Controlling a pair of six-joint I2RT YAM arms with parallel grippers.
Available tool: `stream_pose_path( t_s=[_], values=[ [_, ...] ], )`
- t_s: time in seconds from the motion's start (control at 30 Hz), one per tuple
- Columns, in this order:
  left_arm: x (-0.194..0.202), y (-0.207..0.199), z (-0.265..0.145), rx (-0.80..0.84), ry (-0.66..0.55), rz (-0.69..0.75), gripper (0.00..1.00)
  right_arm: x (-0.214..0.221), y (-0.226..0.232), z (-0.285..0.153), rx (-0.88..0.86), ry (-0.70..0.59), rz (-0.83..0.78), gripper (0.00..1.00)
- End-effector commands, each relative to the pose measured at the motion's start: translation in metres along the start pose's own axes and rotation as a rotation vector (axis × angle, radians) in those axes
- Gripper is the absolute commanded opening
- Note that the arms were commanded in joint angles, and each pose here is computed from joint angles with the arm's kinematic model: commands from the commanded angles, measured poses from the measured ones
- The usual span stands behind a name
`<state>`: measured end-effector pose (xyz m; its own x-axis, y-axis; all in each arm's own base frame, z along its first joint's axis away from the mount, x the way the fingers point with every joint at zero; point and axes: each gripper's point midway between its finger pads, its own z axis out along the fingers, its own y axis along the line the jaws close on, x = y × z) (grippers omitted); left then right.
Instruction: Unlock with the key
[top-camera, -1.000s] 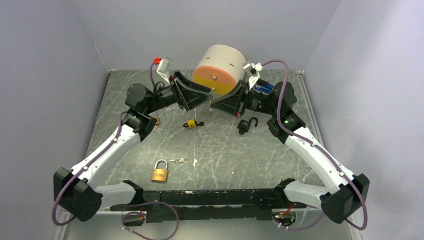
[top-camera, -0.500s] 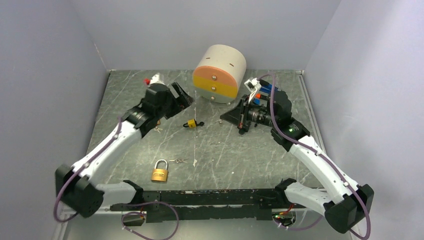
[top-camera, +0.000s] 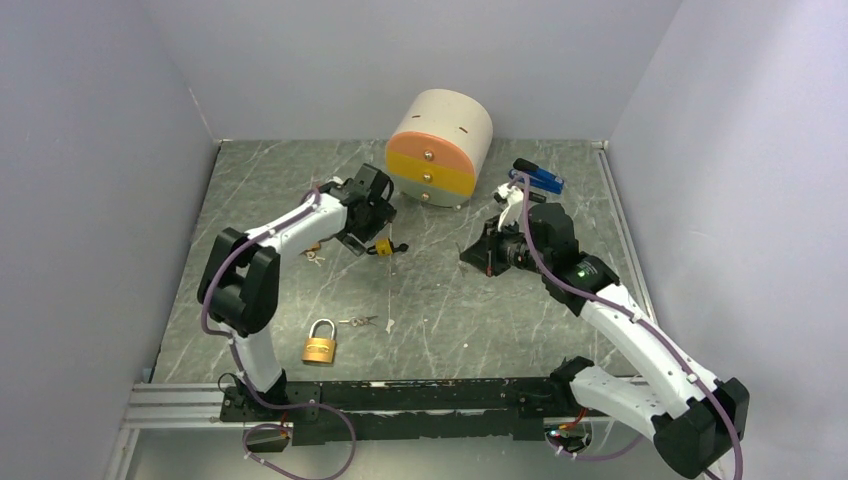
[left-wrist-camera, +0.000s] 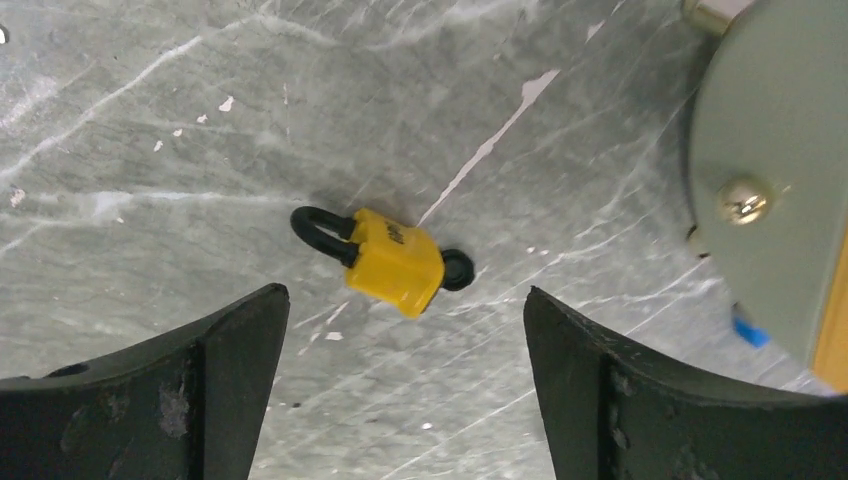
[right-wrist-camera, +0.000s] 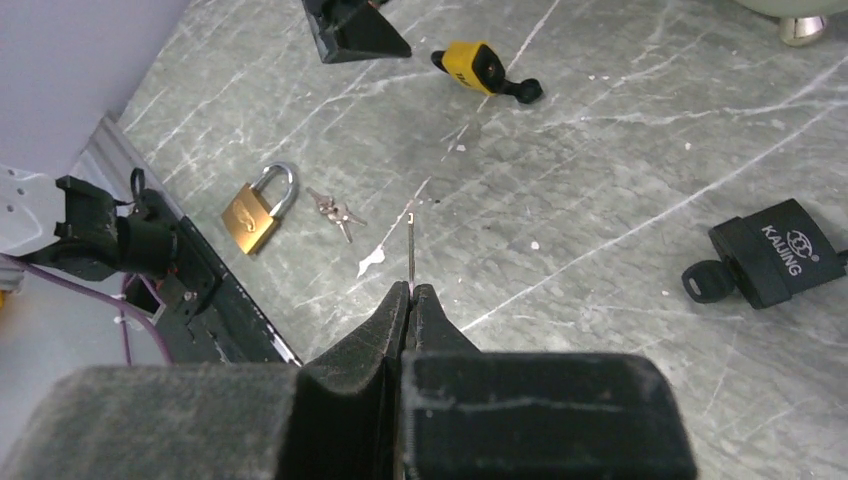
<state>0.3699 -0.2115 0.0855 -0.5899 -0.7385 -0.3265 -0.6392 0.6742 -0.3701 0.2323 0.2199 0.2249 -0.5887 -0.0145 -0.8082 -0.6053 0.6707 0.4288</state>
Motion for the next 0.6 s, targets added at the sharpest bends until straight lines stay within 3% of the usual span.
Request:
stream_pose_path(
  t_s=[0.0,0.2,0.57],
  values=[
    [-0.018,-0.002,-0.002,-0.109,-0.094,-0.180,0.91,-0.010,-0.009,-0.005,0.056,-0.054,-0.036,0.00],
    [-0.003,0.006,0.014,-0.235,-0.034,-0.218,0.89,-0.006,-0.019,-0.012,0.116,-0.067,-0.045,0.00],
    [0.022,0.019,0.030,-0.285,0.055,-0.280,0.86,-0.006,-0.019,-0.012,0.116,-0.069,-0.045,0.00]
  ],
)
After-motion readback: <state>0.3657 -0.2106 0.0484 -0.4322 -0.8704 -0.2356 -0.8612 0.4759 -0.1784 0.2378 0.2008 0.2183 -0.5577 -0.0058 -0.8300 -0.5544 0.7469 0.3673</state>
